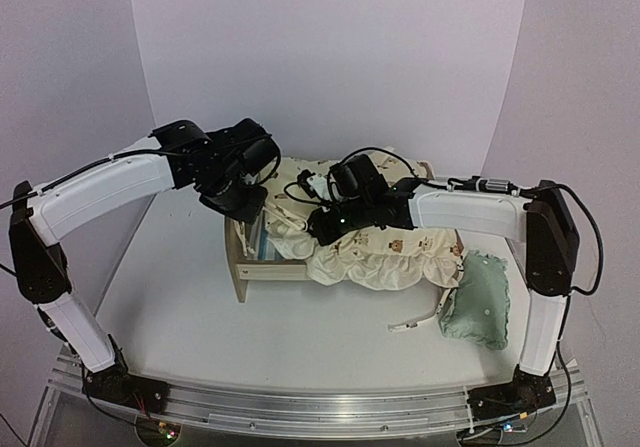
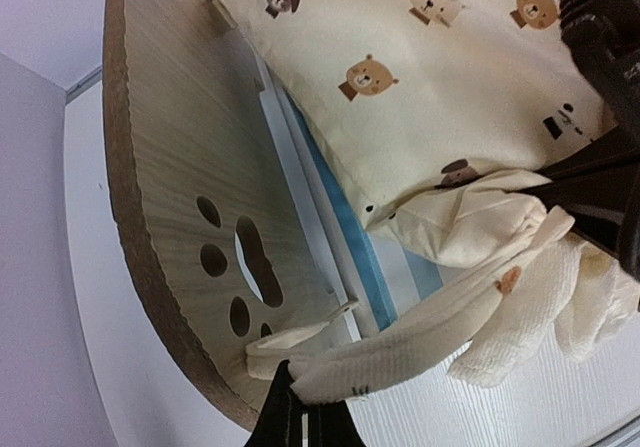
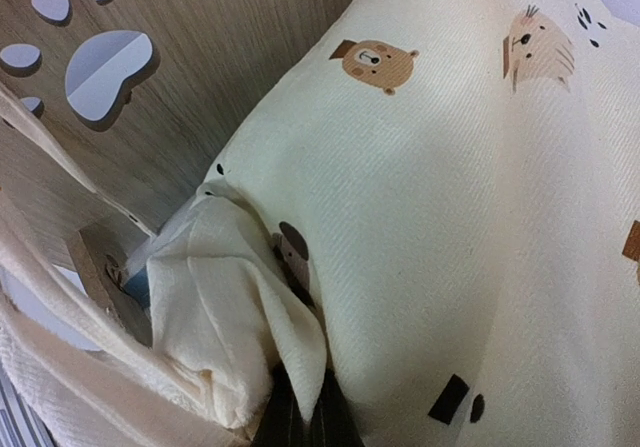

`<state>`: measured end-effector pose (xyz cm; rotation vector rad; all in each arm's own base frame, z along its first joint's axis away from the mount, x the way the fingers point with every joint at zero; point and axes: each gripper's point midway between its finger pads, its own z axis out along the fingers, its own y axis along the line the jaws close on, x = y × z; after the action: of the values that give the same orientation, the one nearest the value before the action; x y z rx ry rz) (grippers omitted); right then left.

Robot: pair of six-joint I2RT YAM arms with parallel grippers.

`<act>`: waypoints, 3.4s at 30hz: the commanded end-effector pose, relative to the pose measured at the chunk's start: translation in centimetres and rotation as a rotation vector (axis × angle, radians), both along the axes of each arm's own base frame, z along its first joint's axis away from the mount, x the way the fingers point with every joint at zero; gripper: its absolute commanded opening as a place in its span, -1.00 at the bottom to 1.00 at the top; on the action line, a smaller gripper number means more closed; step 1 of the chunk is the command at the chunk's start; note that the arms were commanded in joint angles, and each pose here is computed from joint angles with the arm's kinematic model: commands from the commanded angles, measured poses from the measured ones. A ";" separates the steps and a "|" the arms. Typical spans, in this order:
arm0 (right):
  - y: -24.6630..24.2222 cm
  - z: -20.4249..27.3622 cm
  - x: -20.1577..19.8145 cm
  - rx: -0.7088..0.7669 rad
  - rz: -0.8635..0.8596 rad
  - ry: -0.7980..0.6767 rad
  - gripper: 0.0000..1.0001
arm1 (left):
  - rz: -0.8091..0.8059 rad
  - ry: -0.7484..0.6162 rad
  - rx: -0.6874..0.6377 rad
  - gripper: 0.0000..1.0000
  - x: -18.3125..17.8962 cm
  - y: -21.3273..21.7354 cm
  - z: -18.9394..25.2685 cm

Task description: Set up the pet bed

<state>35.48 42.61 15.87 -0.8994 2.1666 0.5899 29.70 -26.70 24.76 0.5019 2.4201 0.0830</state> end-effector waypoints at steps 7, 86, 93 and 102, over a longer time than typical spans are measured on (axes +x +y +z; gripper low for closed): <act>-2.9 -0.3 0.4 -0.081 -0.073 0.013 -0.95 | 0.117 0.031 0.024 -1.00 -1.6 2.4 -1.8; -0.2 6.4 -1.8 0.100 0.017 0.069 0.77 | 0.188 0.049 -0.172 0.31 -6.3 5.0 -2.8; 0.0 8.4 -5.8 0.118 0.113 0.061 0.77 | 0.153 0.064 -0.194 0.31 -6.2 4.0 -3.9; -0.9 3.7 -13.8 0.041 0.300 0.095 0.66 | 0.169 -0.009 -0.187 0.11 -3.9 2.8 -5.2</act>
<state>23.37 42.28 20.64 -1.1499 2.1269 0.8149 23.83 -23.38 19.43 0.2593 2.4971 -0.0870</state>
